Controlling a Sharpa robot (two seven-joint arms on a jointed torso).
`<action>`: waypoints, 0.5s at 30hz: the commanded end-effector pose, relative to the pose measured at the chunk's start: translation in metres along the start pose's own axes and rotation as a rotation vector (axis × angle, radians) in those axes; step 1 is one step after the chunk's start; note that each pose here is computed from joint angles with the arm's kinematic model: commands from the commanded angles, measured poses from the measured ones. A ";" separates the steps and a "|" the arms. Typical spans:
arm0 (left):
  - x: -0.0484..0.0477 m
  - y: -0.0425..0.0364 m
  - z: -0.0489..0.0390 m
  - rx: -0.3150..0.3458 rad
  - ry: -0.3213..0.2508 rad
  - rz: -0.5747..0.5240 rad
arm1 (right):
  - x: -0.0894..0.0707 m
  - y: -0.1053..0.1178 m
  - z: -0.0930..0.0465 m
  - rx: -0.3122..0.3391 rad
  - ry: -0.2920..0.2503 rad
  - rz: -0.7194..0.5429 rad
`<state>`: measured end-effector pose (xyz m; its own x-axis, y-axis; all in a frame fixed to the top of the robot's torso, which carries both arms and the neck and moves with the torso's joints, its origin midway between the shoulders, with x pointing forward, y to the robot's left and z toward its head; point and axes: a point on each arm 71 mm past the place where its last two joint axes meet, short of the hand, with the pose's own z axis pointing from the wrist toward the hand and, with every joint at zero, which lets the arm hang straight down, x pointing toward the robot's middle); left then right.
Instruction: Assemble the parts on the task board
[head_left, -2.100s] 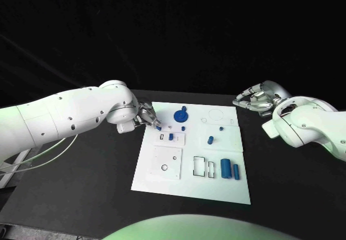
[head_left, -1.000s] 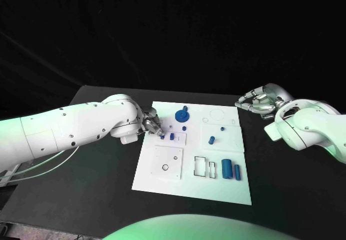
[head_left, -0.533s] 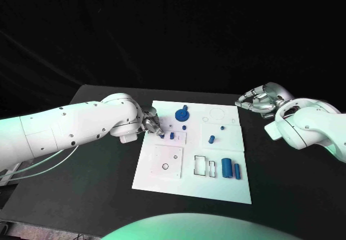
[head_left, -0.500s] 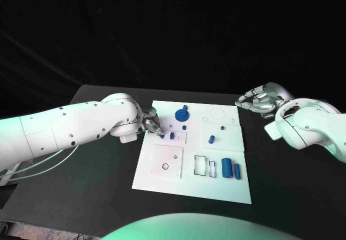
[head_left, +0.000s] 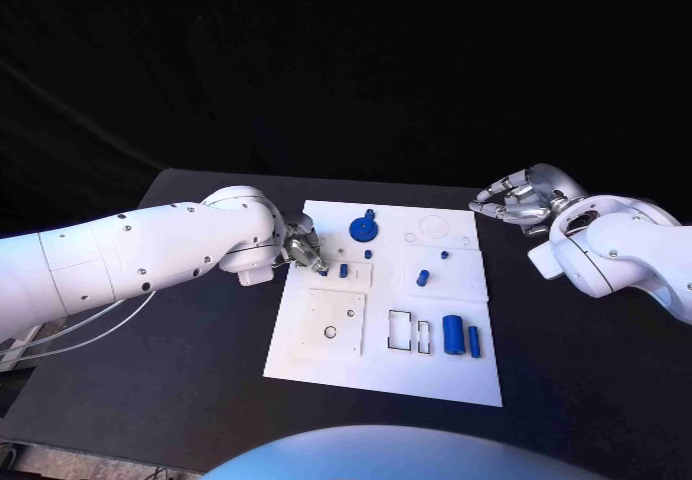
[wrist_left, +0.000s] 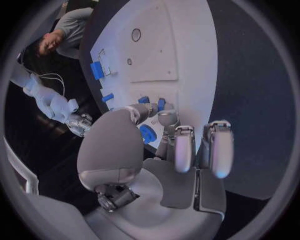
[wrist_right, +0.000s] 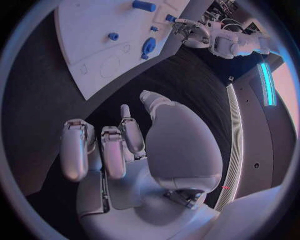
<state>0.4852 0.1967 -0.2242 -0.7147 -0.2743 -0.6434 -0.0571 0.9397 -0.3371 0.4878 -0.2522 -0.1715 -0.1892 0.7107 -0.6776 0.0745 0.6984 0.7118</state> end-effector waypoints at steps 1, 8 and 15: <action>0.0031 -0.0023 0.0000 0.010 0.024 0.018 | 0.001 0.001 0.000 -0.009 0.013 -0.007; 0.0035 -0.0032 0.0003 0.010 0.027 0.020 | 0.002 0.001 0.000 -0.009 0.012 -0.007; 0.0043 -0.0067 0.0020 0.009 0.029 0.023 | 0.002 0.001 0.000 -0.010 0.013 -0.007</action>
<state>0.4861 0.1931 -0.2245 -0.7178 -0.2641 -0.6442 -0.0495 0.9423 -0.3311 0.4878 -0.2517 -0.1715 -0.1901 0.7108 -0.6772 0.0739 0.6982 0.7121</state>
